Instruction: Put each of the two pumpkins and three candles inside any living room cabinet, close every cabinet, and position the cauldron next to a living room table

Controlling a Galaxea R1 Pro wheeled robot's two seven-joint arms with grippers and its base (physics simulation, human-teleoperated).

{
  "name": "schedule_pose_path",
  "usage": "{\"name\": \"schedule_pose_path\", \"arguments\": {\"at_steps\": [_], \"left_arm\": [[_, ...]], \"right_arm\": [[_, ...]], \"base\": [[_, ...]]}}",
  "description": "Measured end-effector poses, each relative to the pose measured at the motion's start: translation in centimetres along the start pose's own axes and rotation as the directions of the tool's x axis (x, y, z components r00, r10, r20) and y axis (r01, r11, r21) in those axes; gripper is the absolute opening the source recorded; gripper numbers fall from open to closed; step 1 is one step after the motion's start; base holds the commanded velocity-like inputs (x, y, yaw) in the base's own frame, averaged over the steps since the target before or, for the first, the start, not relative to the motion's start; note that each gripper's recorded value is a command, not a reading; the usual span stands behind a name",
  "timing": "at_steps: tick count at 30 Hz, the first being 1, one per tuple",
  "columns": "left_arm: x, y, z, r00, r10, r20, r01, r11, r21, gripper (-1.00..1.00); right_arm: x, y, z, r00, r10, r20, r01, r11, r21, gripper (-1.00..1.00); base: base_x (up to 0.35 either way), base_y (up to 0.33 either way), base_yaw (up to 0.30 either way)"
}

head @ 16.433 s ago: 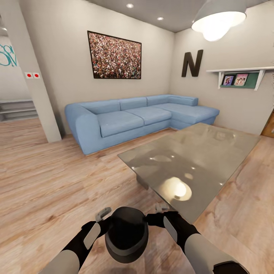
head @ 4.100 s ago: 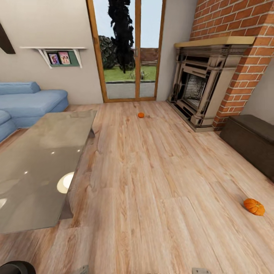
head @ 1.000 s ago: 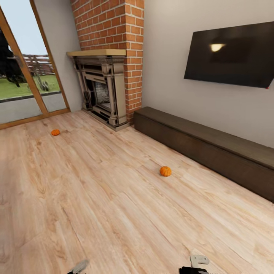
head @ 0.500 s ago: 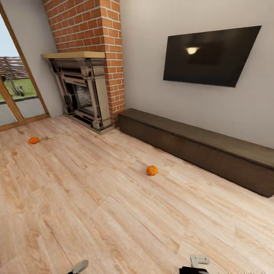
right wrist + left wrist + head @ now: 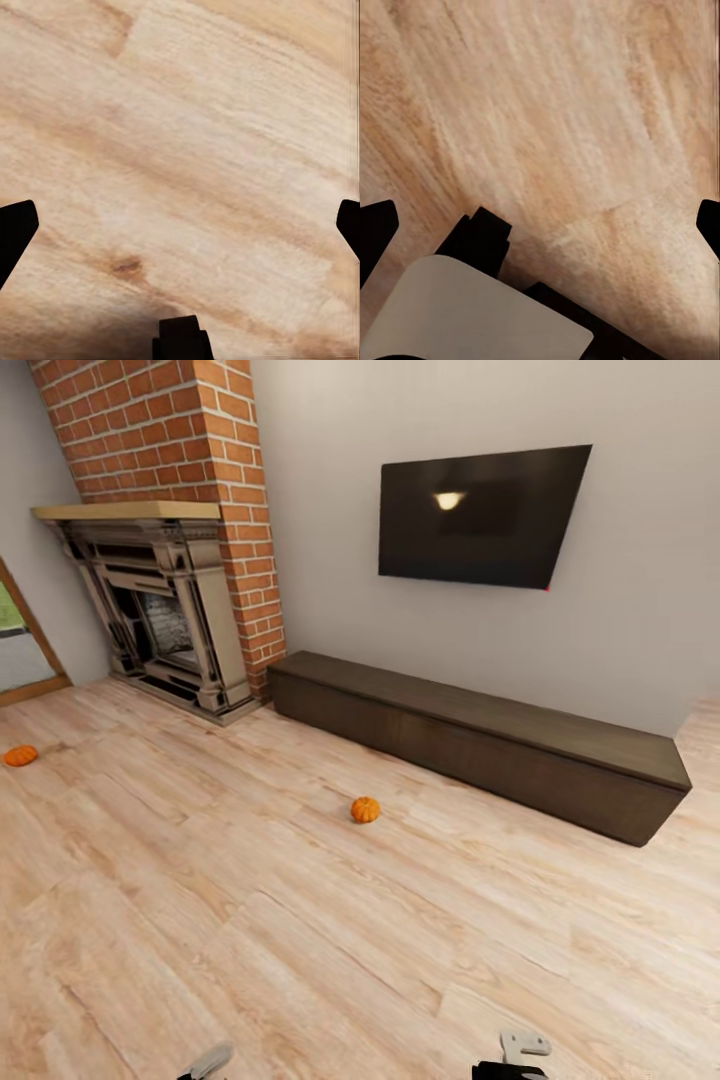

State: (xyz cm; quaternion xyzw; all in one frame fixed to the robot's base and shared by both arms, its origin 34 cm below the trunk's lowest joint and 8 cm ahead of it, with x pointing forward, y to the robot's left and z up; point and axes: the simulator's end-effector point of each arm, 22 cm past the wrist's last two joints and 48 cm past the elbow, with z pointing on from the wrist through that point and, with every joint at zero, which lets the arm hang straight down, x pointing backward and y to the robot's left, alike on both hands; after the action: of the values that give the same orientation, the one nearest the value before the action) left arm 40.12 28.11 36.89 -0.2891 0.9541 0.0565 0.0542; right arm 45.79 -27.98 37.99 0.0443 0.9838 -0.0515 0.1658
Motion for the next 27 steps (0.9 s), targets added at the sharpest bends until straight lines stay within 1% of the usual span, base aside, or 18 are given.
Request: {"name": "schedule_pose_path", "arguments": {"at_steps": [27], "left_arm": [[-0.90, -0.44, -0.63, 1.000, -0.003, 0.022, 0.003, 1.000, 0.014, 1.00]], "right_arm": [[-1.02, -0.12, -0.50, 1.000, 0.003, 0.024, -0.003, 1.000, 0.000, 1.00]], "base": [[0.000, 0.000, -0.274]]}}
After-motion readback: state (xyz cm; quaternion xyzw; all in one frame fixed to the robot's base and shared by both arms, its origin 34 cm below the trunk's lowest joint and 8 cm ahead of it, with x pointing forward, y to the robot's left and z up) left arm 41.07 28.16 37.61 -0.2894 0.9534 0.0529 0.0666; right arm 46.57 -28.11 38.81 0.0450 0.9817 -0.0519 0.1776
